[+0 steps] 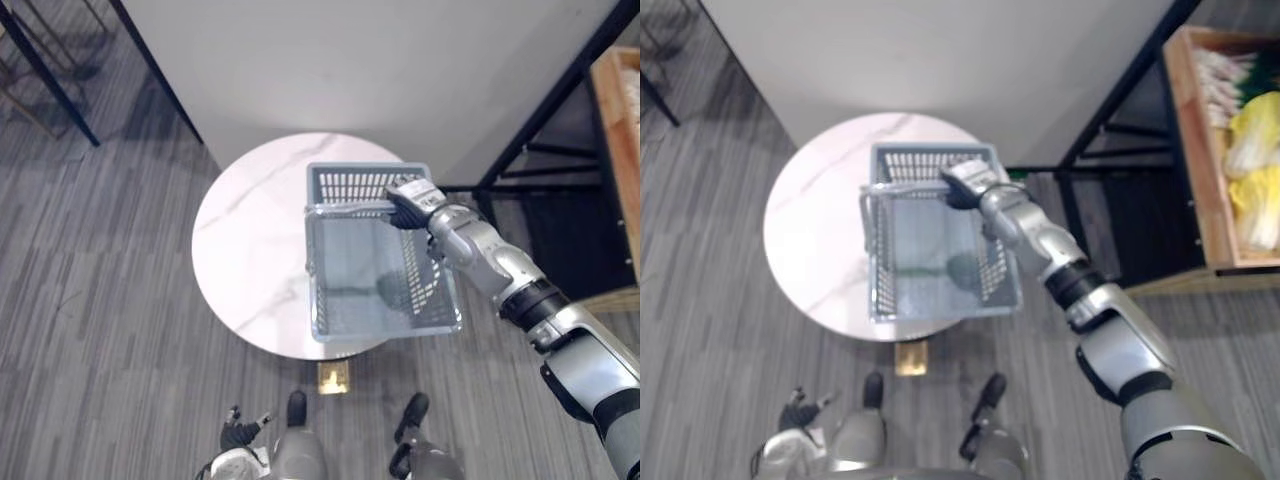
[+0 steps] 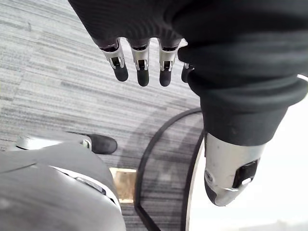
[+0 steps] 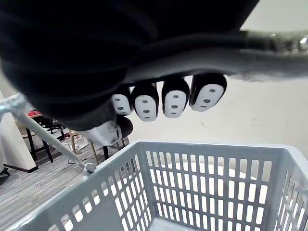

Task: Pick vegetable in the basket

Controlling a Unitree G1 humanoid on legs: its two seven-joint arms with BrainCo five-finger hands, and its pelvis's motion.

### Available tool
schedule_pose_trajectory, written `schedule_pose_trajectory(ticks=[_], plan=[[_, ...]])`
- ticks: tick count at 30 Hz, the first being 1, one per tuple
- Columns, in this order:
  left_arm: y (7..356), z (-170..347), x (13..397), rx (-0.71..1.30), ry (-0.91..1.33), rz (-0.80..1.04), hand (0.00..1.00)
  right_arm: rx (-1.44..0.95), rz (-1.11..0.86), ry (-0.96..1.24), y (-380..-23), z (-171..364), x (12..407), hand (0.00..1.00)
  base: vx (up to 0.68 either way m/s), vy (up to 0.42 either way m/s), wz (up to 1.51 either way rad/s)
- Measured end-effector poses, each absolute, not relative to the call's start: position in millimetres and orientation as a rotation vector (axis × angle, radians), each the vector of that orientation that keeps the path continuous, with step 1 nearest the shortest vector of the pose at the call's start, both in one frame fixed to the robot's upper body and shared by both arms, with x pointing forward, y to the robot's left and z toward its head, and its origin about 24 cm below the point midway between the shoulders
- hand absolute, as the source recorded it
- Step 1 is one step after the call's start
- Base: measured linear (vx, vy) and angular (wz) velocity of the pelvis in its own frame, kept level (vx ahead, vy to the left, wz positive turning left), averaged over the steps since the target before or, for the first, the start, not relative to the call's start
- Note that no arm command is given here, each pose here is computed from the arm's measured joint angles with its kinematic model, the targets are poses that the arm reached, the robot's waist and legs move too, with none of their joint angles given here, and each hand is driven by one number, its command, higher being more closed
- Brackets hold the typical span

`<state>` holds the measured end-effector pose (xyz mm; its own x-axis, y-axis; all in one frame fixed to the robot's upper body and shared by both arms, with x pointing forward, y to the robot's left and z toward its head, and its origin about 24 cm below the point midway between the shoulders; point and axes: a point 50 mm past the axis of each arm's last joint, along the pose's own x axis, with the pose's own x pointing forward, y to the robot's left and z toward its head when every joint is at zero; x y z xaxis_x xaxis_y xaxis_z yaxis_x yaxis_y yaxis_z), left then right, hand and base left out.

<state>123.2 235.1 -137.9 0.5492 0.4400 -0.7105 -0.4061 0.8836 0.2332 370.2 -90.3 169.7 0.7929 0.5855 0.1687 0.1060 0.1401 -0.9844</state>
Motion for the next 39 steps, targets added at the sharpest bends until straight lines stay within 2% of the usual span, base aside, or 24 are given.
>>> schedule_pose_trajectory(ticks=[11,18,23,33,39], plan=[[241,-148,89,0.077,0.958,0.494,0.0,-1.385,0.514,-0.635,-123,141,318,1.0,0.0,-0.016,-0.2],[241,-151,78,0.084,1.0,0.492,0.0,-1.293,0.428,-0.468,-170,111,291,1.0,0.04,0.005,-0.14],[241,-153,70,0.138,1.033,0.431,0.0,-1.258,0.314,-0.435,-197,111,265,1.0,-0.08,0.096,-0.37],[243,-158,55,0.185,1.115,0.384,0.0,-1.238,0.412,-0.564,-154,119,278,1.0,-0.25,0.098,-1.52],[244,-156,65,0.175,1.095,0.392,0.0,-1.215,0.453,-0.653,-125,126,286,1.0,-0.15,-0.249,-1.17]])
